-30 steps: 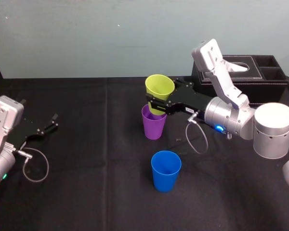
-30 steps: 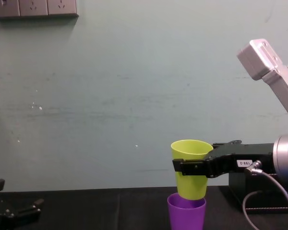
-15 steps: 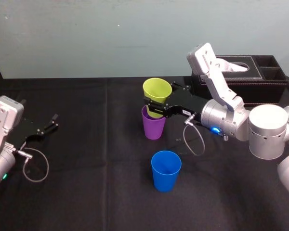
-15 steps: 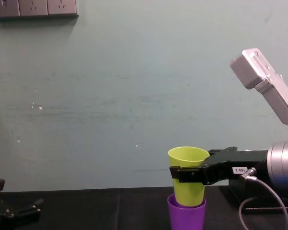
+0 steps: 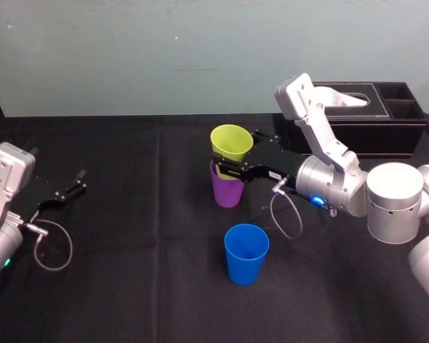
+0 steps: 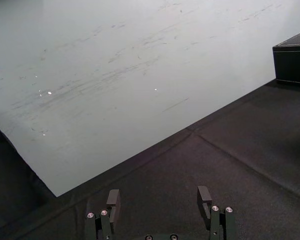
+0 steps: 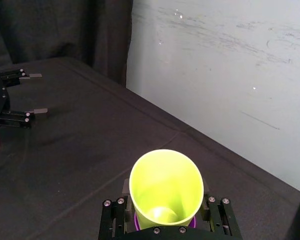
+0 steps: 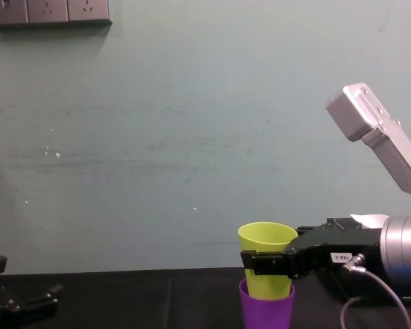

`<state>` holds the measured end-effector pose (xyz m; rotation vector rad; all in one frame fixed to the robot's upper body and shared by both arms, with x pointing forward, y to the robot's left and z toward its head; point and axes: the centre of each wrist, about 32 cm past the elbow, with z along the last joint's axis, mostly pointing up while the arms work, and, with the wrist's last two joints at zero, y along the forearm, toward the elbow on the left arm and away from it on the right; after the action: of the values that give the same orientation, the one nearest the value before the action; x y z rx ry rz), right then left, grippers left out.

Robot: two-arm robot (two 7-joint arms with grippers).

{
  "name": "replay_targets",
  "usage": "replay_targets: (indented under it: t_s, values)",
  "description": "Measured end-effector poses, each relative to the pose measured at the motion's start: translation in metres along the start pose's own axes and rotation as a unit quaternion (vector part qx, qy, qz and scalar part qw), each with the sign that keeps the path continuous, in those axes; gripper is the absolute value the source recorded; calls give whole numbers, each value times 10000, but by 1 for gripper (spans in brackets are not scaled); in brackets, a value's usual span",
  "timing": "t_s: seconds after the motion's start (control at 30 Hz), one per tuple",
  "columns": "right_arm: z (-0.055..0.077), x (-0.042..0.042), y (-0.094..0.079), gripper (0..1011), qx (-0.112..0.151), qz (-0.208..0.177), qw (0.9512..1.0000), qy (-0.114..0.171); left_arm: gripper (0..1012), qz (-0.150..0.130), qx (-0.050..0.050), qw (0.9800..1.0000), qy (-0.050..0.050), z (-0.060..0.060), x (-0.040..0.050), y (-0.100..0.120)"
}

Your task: Stack the three plastic cups sequentially using one hand.

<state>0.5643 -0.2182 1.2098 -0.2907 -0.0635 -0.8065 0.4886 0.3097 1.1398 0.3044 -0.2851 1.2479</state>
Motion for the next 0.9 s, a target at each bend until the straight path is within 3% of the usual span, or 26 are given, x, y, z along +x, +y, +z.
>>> replay_targets:
  t_s: [0.47, 0.83, 0.9]
  values:
    - [-17, -5, -5, 743, -21, 5, 10000, -4, 1010, 0, 0, 10000, 0, 0, 0, 0]
    - [-15, -4, -6, 997, -19, 4, 10000, -4, 1010, 0, 0, 10000, 0, 0, 0, 0]
    - [-15, -4, -6, 1002, -19, 4, 10000, -3, 1010, 0, 0, 10000, 0, 0, 0, 0]
